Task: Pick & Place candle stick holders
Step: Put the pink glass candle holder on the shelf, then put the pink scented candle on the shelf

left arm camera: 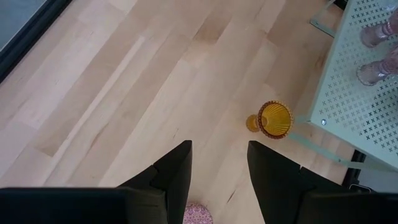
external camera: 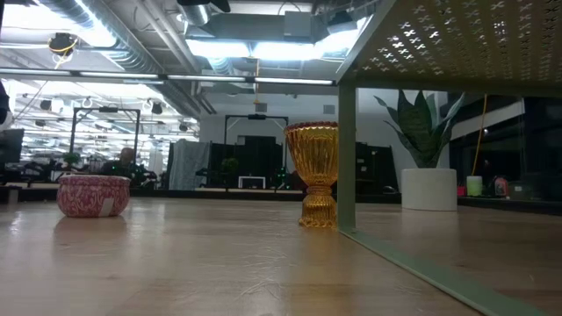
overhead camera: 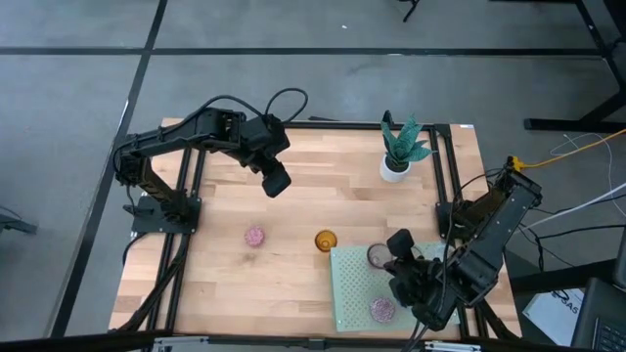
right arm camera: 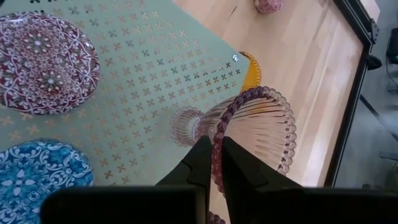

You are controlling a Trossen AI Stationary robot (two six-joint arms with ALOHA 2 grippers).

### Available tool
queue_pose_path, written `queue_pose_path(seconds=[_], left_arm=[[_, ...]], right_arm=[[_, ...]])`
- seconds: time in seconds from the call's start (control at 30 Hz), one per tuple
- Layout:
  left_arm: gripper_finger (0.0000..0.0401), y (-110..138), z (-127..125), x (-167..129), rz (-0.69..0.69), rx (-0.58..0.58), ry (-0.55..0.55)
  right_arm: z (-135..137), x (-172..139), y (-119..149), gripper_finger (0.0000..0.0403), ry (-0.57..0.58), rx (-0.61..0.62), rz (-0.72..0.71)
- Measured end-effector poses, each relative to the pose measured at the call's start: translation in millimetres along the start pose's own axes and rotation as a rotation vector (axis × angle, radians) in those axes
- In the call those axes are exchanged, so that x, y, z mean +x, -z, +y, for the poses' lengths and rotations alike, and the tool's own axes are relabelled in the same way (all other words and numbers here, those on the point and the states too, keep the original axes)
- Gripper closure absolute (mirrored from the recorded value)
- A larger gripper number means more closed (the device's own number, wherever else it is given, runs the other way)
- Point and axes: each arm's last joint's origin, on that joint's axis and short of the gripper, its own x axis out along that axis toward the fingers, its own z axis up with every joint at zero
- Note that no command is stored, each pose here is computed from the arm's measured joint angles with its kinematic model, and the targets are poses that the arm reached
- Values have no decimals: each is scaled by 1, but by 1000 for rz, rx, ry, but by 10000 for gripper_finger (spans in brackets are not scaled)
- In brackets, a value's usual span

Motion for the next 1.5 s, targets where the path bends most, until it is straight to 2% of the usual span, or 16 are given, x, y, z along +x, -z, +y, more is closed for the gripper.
queue_pose_path(seconds=[0.2,0.7,0.83,1.0,1.17,1.3,1.5], left_arm=[[249,0,0,0,0,0,0],[249,0,0,0,0,0,0],[249,0,0,0,0,0,0],[249,0,0,0,0,0,0],[249,0,0,0,1,0,0],[249,0,0,0,1,0,0],[249,1,-1,0,5,37,10]], right_arm=[[-3,2,0,378,3,65,5],[4,15,-5,371,0,22,45],[5,15,-5,360,-35,20,54],[5,15,-5,326,-37,70,55],[3,12,-7,275,-40,107,44],[-3,1,-12,230,-50,135,4],[-22,-25,-19,177,-71,253,-79]])
